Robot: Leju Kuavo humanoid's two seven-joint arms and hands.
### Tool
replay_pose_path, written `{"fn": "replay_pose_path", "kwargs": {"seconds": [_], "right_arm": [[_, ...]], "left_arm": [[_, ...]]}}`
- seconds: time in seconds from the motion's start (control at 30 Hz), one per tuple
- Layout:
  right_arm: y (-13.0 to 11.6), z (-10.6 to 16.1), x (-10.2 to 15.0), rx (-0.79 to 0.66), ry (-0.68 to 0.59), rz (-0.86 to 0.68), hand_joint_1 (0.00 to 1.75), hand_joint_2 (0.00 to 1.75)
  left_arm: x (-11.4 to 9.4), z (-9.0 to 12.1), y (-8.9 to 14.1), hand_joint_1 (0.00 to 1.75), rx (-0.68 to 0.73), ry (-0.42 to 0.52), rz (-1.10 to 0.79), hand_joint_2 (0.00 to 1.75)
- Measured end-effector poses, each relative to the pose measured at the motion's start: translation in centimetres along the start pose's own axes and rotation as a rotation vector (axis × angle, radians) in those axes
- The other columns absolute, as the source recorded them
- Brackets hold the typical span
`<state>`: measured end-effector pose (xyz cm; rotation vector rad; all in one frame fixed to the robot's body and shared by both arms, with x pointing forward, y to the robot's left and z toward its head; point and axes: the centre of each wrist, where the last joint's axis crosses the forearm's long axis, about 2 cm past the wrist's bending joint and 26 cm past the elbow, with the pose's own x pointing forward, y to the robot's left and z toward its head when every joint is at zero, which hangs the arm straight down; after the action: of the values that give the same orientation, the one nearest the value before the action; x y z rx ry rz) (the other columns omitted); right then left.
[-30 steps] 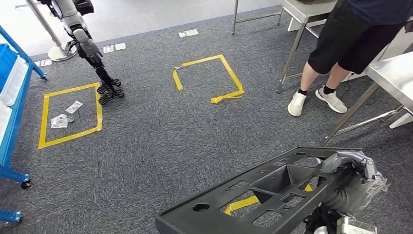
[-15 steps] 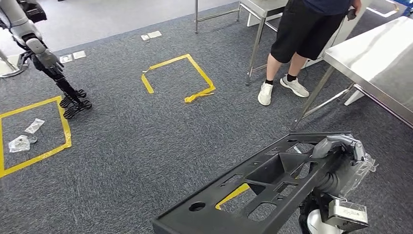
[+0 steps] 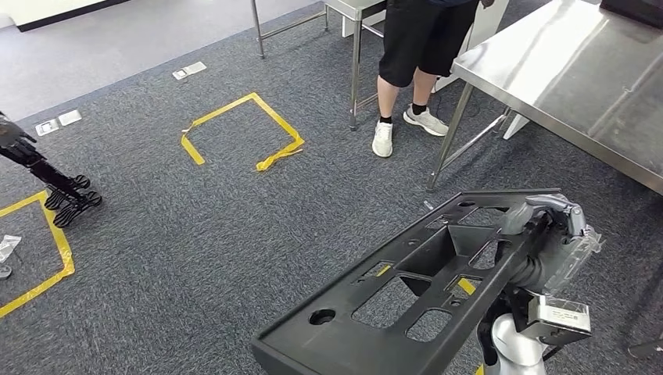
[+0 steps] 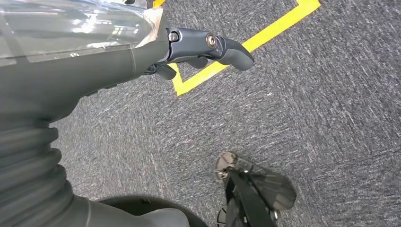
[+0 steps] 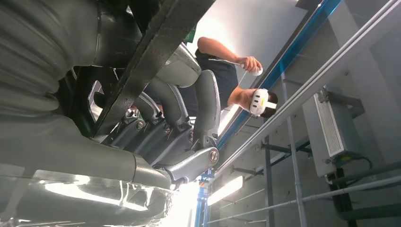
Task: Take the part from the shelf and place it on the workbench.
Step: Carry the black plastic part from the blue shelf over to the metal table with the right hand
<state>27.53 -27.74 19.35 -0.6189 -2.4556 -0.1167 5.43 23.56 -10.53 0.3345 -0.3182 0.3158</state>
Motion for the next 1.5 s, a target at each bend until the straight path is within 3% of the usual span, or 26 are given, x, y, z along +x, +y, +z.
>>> {"fn": "replay_pose_path", "kwargs": {"seconds": [0.6, 1.5], "right_arm": [[-1.6, 3.1, -0.5, 0.014, 0.061, 0.034, 1.75, 1.75], [-2.5, 3.7, -0.1, 0.006, 0.071, 0.072, 1.75, 1.75]], "left_arm": [[-0.2, -0.1, 0.4, 0.00, -0.009, -0.007, -0.005, 1.75], [-0.3, 0.0, 0.2, 0.00, -0.037, -0.018, -0.036, 1.75]]}}
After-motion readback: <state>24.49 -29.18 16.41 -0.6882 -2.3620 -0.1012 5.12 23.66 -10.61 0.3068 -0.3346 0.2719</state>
